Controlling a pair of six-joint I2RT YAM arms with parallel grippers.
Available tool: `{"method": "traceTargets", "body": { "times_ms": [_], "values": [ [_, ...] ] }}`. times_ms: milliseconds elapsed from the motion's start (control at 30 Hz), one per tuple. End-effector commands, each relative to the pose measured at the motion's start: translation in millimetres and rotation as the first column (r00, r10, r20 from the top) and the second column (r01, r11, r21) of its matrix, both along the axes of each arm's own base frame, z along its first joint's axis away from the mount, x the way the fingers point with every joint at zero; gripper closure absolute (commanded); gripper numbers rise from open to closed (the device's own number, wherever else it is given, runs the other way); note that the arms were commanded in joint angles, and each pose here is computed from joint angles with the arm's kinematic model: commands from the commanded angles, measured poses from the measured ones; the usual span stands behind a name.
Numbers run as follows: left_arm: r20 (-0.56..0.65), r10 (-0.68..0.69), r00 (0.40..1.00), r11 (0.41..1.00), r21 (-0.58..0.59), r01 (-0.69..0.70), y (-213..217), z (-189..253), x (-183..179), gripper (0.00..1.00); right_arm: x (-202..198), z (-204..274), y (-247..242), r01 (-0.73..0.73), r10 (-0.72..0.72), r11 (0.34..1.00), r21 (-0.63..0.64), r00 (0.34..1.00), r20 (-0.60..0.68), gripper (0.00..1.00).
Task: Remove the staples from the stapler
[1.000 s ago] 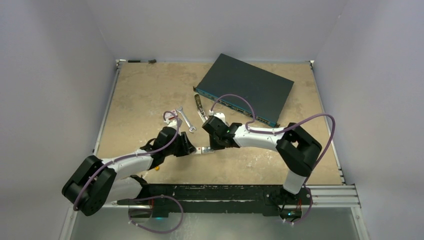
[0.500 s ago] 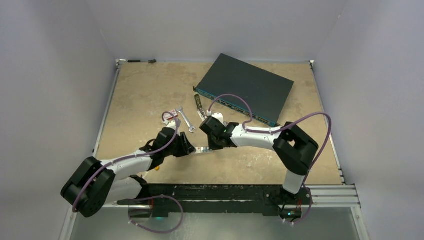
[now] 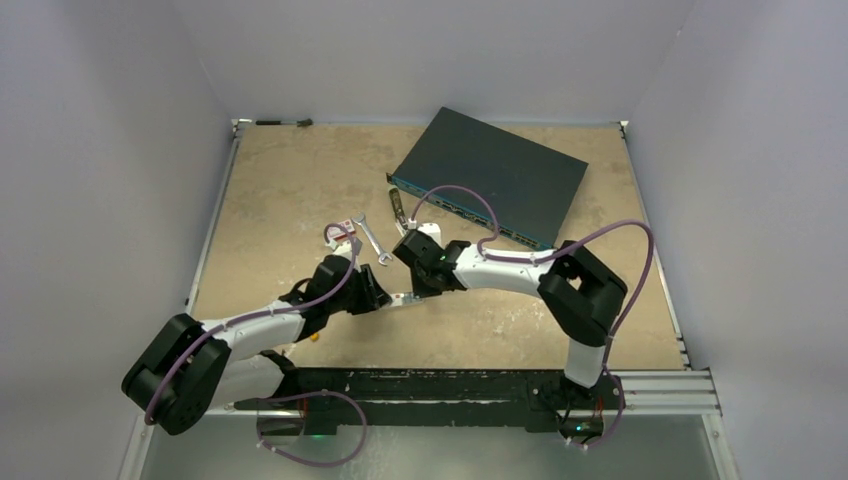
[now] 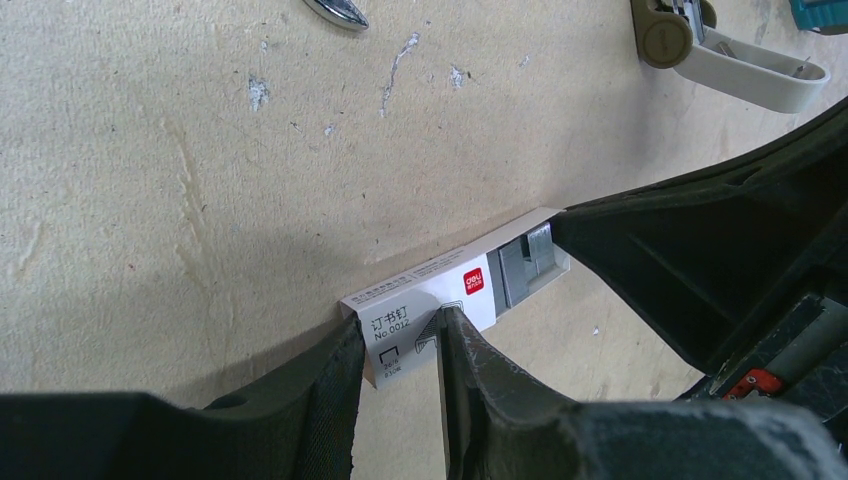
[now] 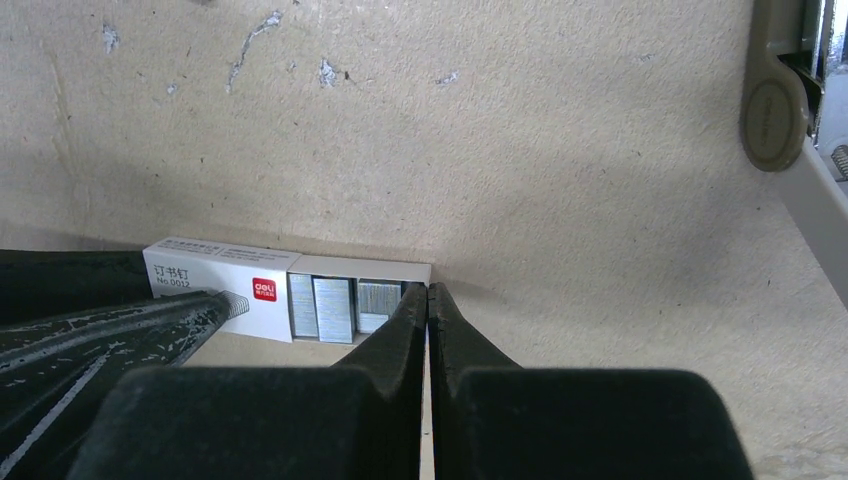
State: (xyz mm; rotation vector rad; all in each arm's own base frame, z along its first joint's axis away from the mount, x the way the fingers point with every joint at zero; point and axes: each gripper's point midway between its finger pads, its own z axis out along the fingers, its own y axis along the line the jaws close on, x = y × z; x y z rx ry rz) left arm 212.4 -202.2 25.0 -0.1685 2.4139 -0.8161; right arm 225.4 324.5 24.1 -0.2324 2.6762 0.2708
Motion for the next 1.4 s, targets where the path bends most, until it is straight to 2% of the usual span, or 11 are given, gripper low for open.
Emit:
{"method": "traceTargets", "body": {
  "times_ms": [0, 633, 867, 933, 1100, 1367],
  "values": [
    [0.023, 0.009, 1.0, 1.0, -0.028, -0.008, -4, 6, 3, 0.69, 8, 12, 10, 0.015, -0.015, 1.0, 0.009, 0.999, 0.03, 1.0],
    [0.023, 0.005, 1.0, 0.999, -0.037, -0.005, -7, 6, 3, 0.69, -1, 18, 47, -0.055, 0.053, 0.997, 0.058, 0.998, 0.042, 1.0],
    [0.029, 0.01, 1.0, 1.0, -0.021, -0.01, -5, 7, 3, 0.69, -3, 15, 43, -0.041, 0.039, 0.998, 0.043, 0.998, 0.04, 1.0],
    [0.033, 0.02, 0.999, 1.0, -0.007, -0.02, -2, 8, 5, 0.68, -6, 16, 37, -0.037, 0.036, 0.999, 0.034, 0.999, 0.029, 0.97],
    [0.042, 0.036, 0.998, 0.999, 0.021, -0.037, 4, 11, 6, 0.67, -8, 24, 26, -0.028, 0.027, 0.999, 0.029, 0.999, 0.047, 0.78],
    [0.047, 0.044, 0.998, 0.998, 0.043, -0.046, 8, 15, 7, 0.63, -11, 36, 18, -0.017, 0.013, 0.998, 0.066, 0.998, 0.067, 0.69]
  ]
}}
